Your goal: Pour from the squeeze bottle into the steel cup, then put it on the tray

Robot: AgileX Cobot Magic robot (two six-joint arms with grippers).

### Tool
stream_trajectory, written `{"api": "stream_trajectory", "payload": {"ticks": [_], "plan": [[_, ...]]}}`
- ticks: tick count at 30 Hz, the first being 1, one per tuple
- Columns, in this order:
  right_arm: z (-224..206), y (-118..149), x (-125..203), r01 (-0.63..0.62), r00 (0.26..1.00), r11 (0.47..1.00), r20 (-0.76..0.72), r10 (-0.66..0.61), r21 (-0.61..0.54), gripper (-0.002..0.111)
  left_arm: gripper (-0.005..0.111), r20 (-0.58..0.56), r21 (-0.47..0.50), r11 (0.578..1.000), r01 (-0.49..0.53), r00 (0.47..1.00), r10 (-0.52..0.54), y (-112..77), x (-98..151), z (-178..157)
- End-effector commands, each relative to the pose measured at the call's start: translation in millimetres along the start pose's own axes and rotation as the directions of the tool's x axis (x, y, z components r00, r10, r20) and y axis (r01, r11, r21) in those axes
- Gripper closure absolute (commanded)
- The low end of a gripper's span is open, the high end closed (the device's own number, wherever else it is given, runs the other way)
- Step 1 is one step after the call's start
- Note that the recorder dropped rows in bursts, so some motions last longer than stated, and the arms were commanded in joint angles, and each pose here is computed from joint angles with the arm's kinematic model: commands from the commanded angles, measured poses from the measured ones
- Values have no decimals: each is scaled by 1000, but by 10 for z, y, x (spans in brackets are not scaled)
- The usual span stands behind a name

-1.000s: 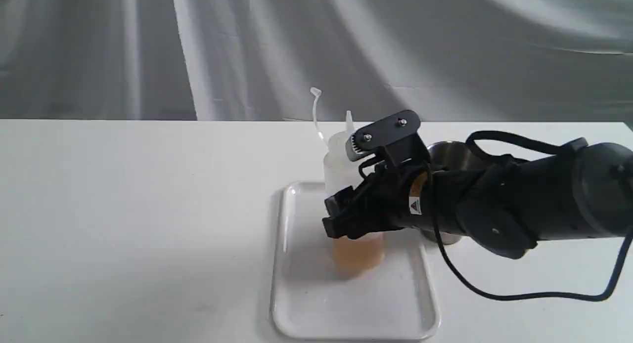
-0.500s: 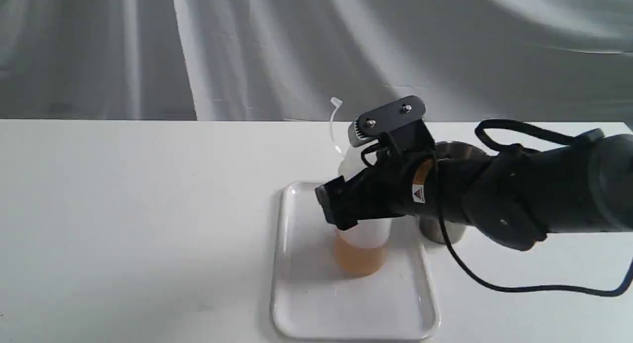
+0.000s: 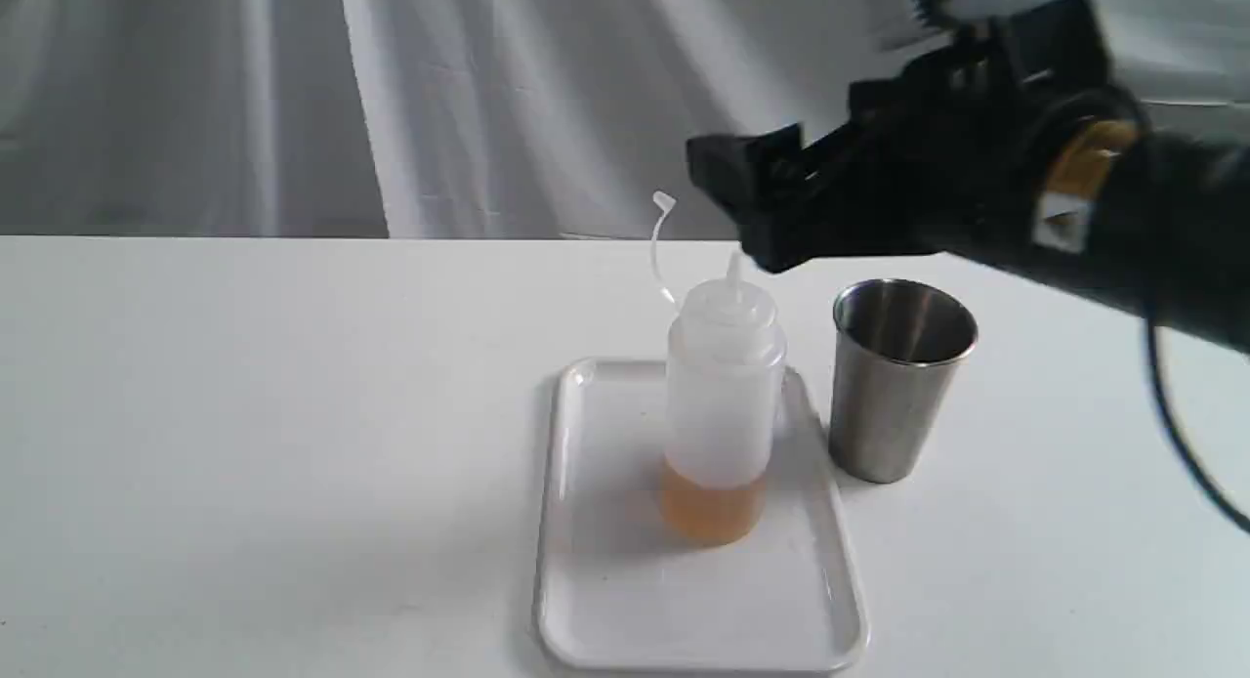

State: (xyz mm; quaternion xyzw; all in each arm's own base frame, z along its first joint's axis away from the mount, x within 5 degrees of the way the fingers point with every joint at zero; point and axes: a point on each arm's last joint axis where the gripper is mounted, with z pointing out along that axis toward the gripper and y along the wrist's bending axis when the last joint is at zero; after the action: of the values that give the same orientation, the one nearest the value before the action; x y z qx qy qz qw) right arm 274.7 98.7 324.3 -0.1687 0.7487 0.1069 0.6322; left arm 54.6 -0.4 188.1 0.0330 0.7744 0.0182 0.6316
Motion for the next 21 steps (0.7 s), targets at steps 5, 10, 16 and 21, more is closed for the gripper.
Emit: {"api": "stream_trajectory", "payload": {"ticks": [5,10,16,21], "plan": [[-902,12,-210,4,994,999,113,-9,47,24,107,6,-1,1000,6,1000,-6,0,7,2],[-1396,40,-135,4,980,998,200,-16,60,50,107,6,-1,1000,6,1000,-6,0,7,2],[-1727,69,95,-85,966,995,247,72,46,102,107,6,-1,1000,2,1000,-2,0,7,2],[-1867,73,223,-185,953,982,252,171,34,108,107,6,-1,1000,2,1000,-2,0,7,2]]}}
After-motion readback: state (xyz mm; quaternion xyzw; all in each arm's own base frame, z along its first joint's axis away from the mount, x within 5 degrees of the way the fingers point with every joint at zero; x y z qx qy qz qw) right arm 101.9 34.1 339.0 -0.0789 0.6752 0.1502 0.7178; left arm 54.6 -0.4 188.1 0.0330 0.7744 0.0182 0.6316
